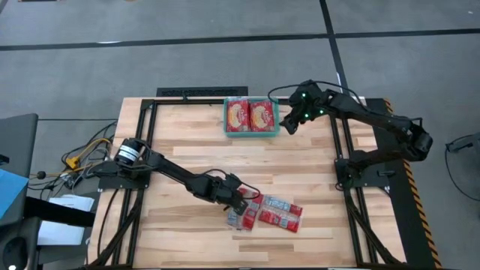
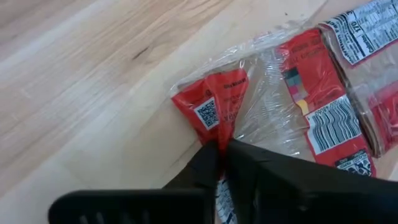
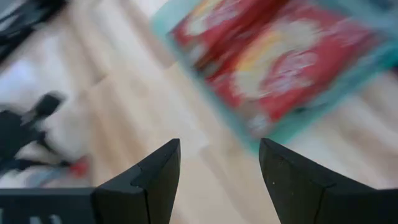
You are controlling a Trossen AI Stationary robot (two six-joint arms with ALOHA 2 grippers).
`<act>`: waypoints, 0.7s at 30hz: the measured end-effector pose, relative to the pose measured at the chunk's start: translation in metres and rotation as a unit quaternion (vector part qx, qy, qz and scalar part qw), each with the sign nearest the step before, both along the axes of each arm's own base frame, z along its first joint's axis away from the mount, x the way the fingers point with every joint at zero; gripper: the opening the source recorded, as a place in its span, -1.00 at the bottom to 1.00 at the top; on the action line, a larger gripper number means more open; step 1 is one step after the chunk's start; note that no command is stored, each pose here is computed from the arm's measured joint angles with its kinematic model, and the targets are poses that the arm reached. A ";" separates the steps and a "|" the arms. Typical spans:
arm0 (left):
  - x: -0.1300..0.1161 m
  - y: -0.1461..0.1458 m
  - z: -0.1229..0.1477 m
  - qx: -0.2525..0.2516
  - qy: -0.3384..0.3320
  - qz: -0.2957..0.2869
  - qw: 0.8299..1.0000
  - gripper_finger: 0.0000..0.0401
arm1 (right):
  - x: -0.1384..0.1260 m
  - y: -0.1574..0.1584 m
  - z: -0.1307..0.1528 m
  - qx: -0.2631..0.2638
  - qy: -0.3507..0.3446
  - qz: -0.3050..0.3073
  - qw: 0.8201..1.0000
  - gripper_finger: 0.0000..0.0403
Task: Sort popcorn bags into baskets
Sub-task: Put the left red popcorn bag into the green bin, then put the top red popcorn bag into the green bin
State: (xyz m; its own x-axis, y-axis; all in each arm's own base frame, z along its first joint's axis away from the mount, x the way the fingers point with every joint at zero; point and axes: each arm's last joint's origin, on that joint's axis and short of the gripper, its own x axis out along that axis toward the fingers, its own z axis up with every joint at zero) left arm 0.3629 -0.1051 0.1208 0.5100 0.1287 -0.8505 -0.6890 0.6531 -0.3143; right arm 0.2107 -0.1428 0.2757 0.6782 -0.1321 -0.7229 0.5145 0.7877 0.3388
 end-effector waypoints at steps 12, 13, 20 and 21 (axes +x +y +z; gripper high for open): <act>-0.009 0.047 0.088 0.175 -0.100 0.013 0.979 -1.00 | -0.002 0.034 0.024 0.116 -0.092 0.071 0.986 0.19; -0.011 0.050 0.098 0.194 -0.111 0.013 0.975 -1.00 | -0.003 0.037 0.027 0.119 -0.099 0.069 0.986 0.19; -0.030 0.068 0.158 0.314 -0.163 0.026 0.935 -1.00 | -0.009 0.048 0.043 0.115 -0.140 0.072 0.981 0.19; -0.032 0.070 0.164 0.326 -0.171 0.026 0.929 -1.00 | -0.010 0.049 0.044 0.113 -0.142 0.073 0.981 0.19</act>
